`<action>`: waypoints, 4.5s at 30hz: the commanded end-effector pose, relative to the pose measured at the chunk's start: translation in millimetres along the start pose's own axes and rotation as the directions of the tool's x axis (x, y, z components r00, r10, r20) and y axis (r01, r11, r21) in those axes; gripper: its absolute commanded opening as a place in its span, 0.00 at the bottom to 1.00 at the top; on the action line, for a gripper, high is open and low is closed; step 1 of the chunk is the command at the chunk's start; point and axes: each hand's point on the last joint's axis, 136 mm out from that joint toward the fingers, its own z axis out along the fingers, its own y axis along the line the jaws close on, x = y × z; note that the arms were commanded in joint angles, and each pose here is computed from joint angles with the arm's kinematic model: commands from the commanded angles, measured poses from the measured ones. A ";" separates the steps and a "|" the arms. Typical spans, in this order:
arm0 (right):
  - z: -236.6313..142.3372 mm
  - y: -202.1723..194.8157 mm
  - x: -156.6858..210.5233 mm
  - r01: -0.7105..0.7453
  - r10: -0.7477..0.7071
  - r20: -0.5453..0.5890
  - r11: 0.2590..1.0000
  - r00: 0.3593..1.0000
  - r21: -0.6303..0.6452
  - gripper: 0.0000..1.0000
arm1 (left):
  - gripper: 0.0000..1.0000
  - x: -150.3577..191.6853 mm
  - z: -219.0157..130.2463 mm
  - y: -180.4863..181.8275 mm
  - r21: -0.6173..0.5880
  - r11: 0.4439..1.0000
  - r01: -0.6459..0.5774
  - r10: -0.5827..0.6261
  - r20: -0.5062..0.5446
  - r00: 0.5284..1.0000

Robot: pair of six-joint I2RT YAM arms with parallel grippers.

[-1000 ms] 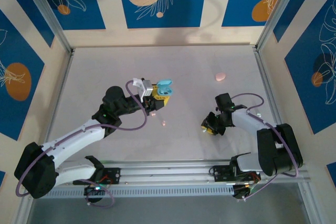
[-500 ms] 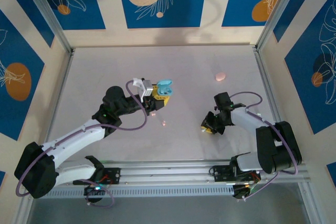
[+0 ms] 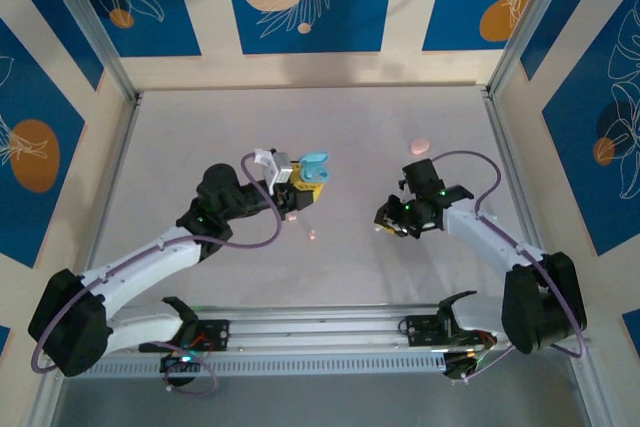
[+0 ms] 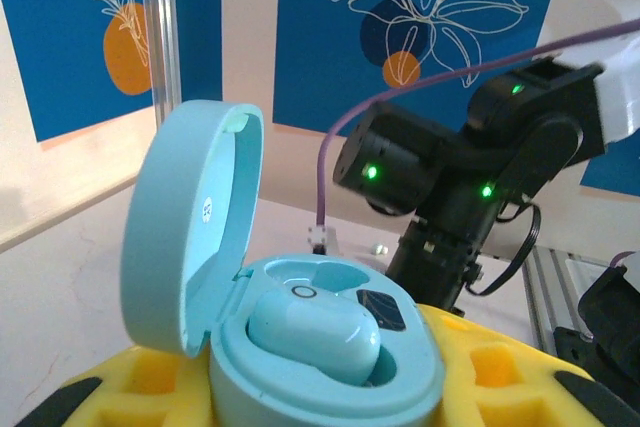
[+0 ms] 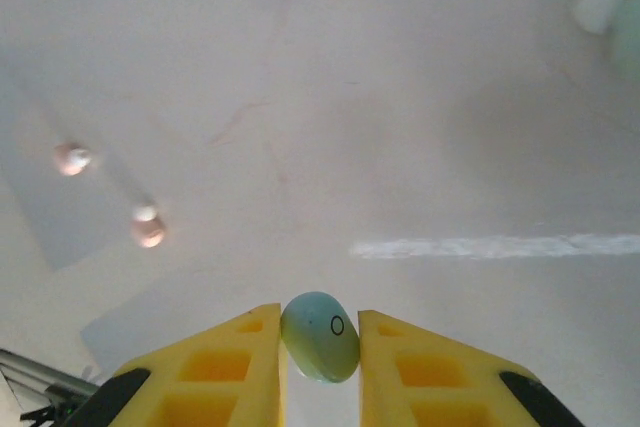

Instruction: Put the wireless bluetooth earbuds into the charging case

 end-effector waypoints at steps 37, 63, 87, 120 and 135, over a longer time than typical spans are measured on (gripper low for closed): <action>-126.4 185.2 11.2 0.471 -0.430 0.258 0.873 0.865 -0.123 0.24 | 0.24 35.8 18.2 -3.6 0.008 0.999 -0.036 0.036 -0.108 0.993; -110.9 185.9 13.4 0.473 -0.442 0.217 0.873 0.870 -0.119 0.24 | 0.25 27.7 20.1 -8.3 0.021 0.999 -0.029 0.030 -0.082 0.996; -98.9 183.4 21.5 0.491 -0.470 0.171 0.862 0.866 -0.122 0.23 | 0.25 24.2 21.2 -5.7 0.006 1.000 -0.020 0.020 -0.064 0.998; -119.2 187.1 22.0 0.505 -0.465 0.227 0.846 0.856 -0.168 0.37 | 0.25 21.7 21.2 -8.0 0.015 1.000 -0.027 0.028 -0.061 0.998; -163.9 182.4 -14.1 0.374 -0.228 0.386 0.853 0.894 -0.363 0.55 | 0.25 15.2 19.7 -23.3 0.102 0.993 -0.067 0.070 -0.029 0.997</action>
